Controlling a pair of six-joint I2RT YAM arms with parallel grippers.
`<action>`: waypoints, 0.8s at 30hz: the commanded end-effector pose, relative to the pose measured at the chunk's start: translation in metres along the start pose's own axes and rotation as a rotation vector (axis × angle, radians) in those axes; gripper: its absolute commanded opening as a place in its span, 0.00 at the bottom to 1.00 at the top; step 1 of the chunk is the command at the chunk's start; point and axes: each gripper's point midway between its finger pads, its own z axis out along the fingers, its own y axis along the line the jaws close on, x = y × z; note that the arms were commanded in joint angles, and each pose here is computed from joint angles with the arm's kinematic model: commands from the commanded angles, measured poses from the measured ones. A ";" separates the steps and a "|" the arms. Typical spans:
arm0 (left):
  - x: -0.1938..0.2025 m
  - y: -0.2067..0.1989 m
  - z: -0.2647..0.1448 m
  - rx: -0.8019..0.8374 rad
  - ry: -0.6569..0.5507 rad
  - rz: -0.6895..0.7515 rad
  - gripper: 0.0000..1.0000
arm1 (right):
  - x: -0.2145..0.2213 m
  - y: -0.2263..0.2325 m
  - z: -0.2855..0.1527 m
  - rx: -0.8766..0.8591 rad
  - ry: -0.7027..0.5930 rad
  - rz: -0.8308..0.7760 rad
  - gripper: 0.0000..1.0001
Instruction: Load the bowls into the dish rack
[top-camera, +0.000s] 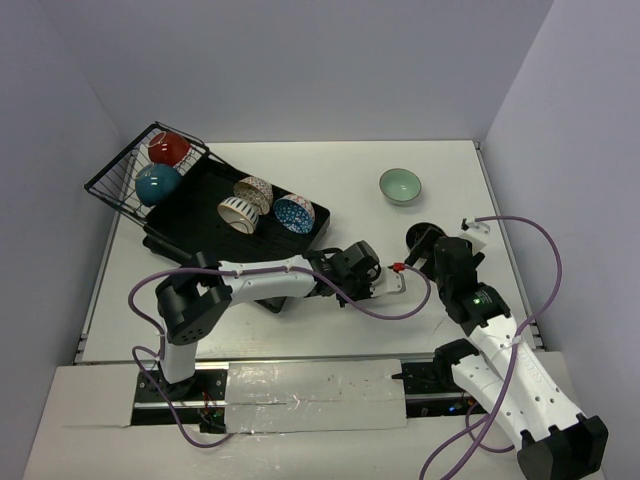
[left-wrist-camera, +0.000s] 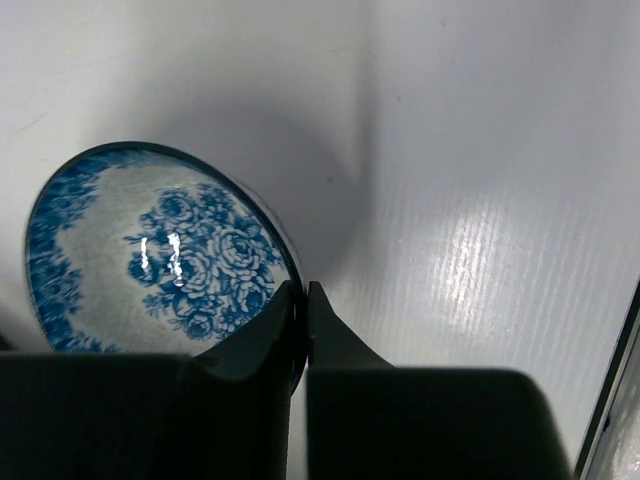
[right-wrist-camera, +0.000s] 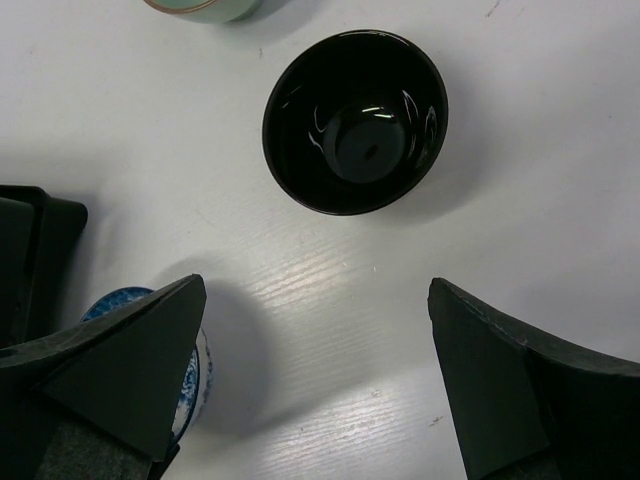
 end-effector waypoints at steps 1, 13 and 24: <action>-0.019 0.006 -0.007 -0.005 -0.046 0.006 0.03 | -0.009 0.001 0.001 -0.003 -0.040 0.018 1.00; -0.090 0.024 -0.095 -0.037 -0.373 -0.210 0.00 | -0.015 0.005 -0.004 -0.034 -0.065 0.033 1.00; -0.059 0.065 -0.212 -0.064 -0.855 -0.878 0.00 | -0.017 0.013 -0.008 -0.087 -0.073 0.039 1.00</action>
